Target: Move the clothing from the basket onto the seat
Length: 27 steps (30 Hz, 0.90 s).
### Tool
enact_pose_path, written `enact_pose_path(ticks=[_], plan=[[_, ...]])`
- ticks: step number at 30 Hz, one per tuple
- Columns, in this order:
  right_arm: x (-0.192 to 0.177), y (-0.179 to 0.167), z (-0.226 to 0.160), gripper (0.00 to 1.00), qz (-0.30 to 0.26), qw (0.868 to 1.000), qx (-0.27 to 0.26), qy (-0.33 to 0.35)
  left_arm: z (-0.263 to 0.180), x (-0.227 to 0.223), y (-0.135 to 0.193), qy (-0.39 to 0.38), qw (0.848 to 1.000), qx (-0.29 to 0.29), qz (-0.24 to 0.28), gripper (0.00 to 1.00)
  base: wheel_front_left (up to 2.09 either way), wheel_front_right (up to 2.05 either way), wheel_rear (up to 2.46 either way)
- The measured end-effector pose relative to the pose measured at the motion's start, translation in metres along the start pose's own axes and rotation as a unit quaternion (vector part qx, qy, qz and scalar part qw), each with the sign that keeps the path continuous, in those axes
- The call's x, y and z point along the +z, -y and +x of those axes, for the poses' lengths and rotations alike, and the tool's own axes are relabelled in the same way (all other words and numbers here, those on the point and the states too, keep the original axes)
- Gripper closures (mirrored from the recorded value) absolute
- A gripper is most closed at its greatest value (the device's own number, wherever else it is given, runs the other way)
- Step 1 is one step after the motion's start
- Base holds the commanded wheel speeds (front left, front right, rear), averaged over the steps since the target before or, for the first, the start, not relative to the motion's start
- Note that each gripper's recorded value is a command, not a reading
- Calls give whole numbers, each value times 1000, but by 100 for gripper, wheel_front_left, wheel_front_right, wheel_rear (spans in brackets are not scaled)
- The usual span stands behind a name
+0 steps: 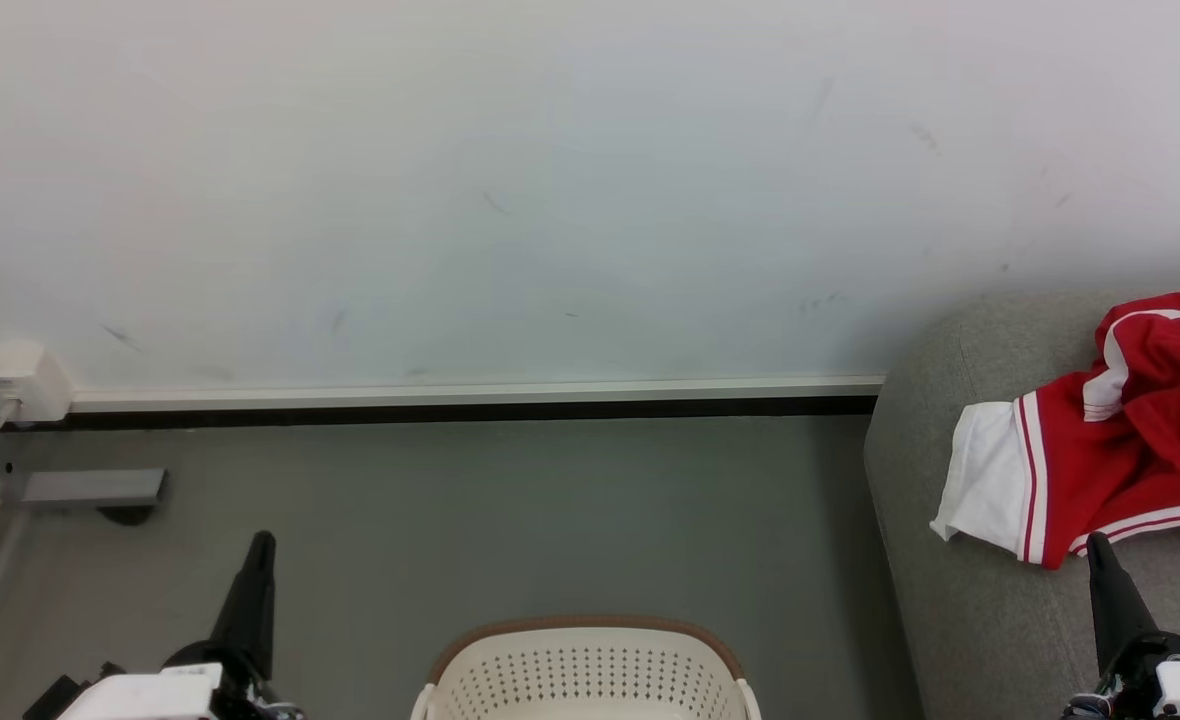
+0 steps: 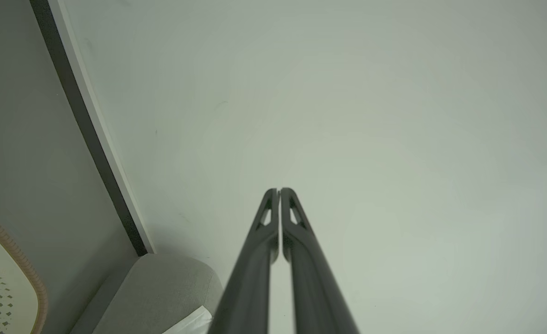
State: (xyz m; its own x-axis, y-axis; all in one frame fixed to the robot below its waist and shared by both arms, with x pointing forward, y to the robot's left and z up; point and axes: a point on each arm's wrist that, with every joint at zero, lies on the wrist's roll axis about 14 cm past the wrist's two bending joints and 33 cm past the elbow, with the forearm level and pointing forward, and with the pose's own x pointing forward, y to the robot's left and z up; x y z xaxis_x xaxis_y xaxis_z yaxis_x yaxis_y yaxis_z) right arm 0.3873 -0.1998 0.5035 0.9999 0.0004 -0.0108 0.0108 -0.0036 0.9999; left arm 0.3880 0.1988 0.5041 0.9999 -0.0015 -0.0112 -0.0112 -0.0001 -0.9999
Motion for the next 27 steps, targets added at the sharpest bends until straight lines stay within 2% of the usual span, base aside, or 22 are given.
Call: enact_pose_path(ticks=[27], plan=[[0,0,0,100,0,1000,0,0,0,0,0,0,1000,0,0,100,0,0,0]])
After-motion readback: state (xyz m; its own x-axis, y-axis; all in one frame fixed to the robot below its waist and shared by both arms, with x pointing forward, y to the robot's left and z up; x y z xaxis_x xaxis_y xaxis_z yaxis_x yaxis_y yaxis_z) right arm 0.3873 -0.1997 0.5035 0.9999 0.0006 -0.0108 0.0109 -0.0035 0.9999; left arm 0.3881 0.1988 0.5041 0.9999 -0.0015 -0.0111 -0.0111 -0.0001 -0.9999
